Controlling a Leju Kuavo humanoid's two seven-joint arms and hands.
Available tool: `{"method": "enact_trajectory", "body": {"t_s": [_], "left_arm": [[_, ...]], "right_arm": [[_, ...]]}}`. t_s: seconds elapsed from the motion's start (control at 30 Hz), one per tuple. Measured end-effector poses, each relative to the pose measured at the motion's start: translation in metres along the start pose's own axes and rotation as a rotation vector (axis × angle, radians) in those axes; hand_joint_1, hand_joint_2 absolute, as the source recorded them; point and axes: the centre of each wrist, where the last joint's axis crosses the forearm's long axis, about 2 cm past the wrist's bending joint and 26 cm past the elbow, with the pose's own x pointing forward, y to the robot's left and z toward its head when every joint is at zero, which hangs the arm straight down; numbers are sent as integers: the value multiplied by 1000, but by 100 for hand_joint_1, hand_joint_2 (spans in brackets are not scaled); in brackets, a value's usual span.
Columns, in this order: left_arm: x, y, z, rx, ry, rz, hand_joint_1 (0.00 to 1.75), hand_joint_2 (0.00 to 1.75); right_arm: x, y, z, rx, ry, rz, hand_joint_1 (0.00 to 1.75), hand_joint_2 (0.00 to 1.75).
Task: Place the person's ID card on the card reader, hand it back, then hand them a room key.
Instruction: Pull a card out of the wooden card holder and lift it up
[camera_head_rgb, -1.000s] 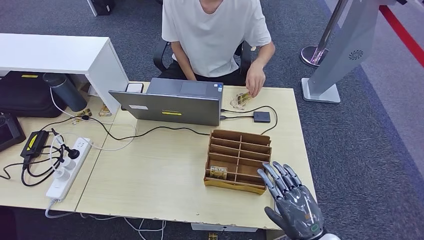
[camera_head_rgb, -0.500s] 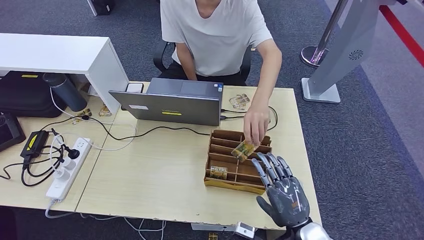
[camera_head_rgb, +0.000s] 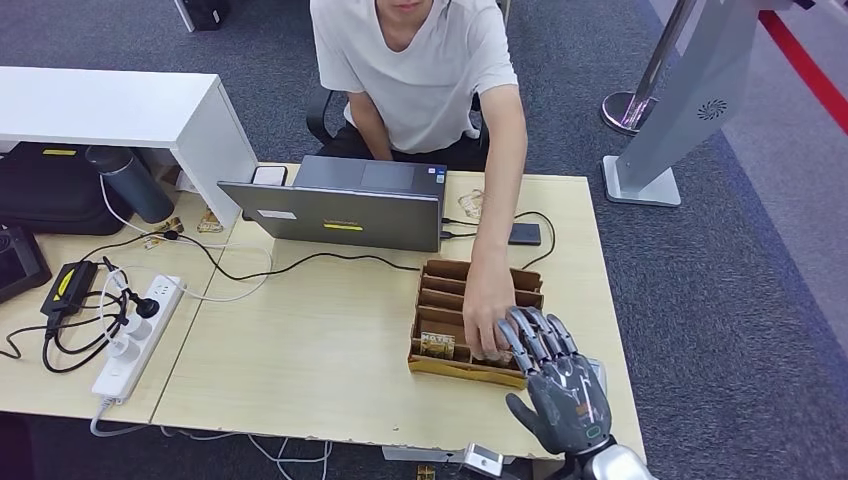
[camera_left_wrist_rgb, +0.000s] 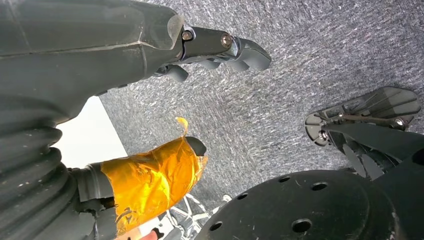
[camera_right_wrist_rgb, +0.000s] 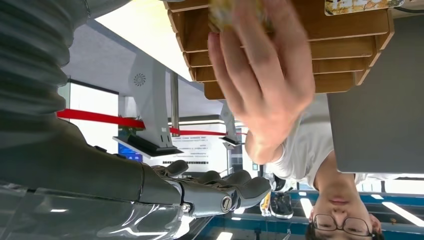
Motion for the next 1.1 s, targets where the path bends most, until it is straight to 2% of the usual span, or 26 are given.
{"method": "enact_trajectory", "body": {"t_s": [0.73,1.1], "left_arm": [[0,0,0,-1,0,1,0,175],[0,0,0,-2,-4,3,0,175]], "right_arm": [[4,1,-1,-2,1,-27,0,175],[13,9,3,38,5,-77,0,175]]}}
